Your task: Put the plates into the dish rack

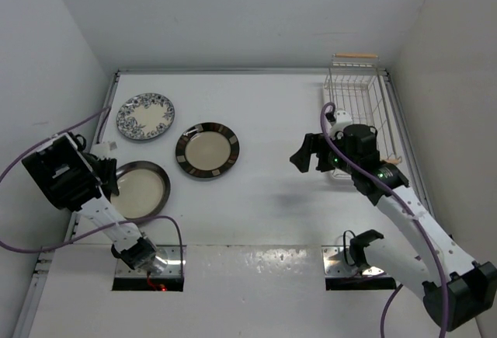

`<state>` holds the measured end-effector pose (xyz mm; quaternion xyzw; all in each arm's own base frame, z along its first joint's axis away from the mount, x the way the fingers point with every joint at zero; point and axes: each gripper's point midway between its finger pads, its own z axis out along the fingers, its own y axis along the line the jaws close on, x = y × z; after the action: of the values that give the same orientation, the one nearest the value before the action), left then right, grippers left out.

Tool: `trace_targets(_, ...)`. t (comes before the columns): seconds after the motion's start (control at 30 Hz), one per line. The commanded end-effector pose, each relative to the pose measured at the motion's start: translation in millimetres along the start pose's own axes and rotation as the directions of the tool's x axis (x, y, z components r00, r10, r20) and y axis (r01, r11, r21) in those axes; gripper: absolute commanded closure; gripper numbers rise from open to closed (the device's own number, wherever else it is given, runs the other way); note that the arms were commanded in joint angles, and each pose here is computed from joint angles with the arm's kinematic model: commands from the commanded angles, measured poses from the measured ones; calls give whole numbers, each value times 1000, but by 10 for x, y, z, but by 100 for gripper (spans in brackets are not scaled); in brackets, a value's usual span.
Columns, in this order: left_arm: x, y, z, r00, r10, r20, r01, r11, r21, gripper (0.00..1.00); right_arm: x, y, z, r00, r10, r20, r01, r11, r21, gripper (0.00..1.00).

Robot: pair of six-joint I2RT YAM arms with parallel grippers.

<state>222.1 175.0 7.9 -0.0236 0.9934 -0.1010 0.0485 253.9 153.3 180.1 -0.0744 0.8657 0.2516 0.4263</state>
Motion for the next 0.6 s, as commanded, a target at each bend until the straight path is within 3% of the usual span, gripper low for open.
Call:
trace_targets(0.0, 266, -86, 159, 995, 89, -35, -84, 990, 113, 57, -257, 98, 24, 995, -54, 80, 55, 998, -7, 0)
trace_targets(0.03, 322, -84, 199, 995, 83, -52, -76, 988, 134, 65, -262, 108, 34, 995, -55, 81, 56, 998, -8, 0)
trace_targets(0.07, 292, -122, 205, 996, 78, -40, -71, 984, 161, 86, -240, 156, 69, 995, -61, 80, 63, 998, -22, 0)
trace_targets(0.1, 272, -141, 205, 997, 75, -35, -67, 982, 177, 100, -210, 171, 93, 996, -61, 69, 63, 998, -26, 0)
trace_targets(0.23, 22, -311, -70, 994, 70, 82, -90, 957, 276, 100, -174, 357, 157, 993, -113, 40, 114, 992, -47, 0)
trace_targets(0.33, -304, -578, -594, 942, 199, 269, -276, 918, 286, 100, -83, 581, 219, 984, -179, -2, 178, 980, -87, 0)
trace_targets(0.37, -380, -680, -830, 893, 294, 340, -382, 896, 228, 100, -81, 723, 250, 979, -204, -13, 201, 972, -123, 0)
trace_targets(0.47, -569, -993, -1203, 781, 441, 443, -535, 838, 109, 100, 77, 1018, 400, 962, -265, -68, 246, 947, -208, 0)
trace_targets(0.5, -611, -1140, -1401, 710, 524, 470, -604, 797, 24, 100, -42, 1168, 449, 960, -276, -49, 257, 937, -238, 0)
trace_targets(0.57, -640, -1337, -1547, 643, 574, 508, -656, 755, -23, 100, -35, 1404, 549, 941, -335, -48, 308, 907, -286, 0)
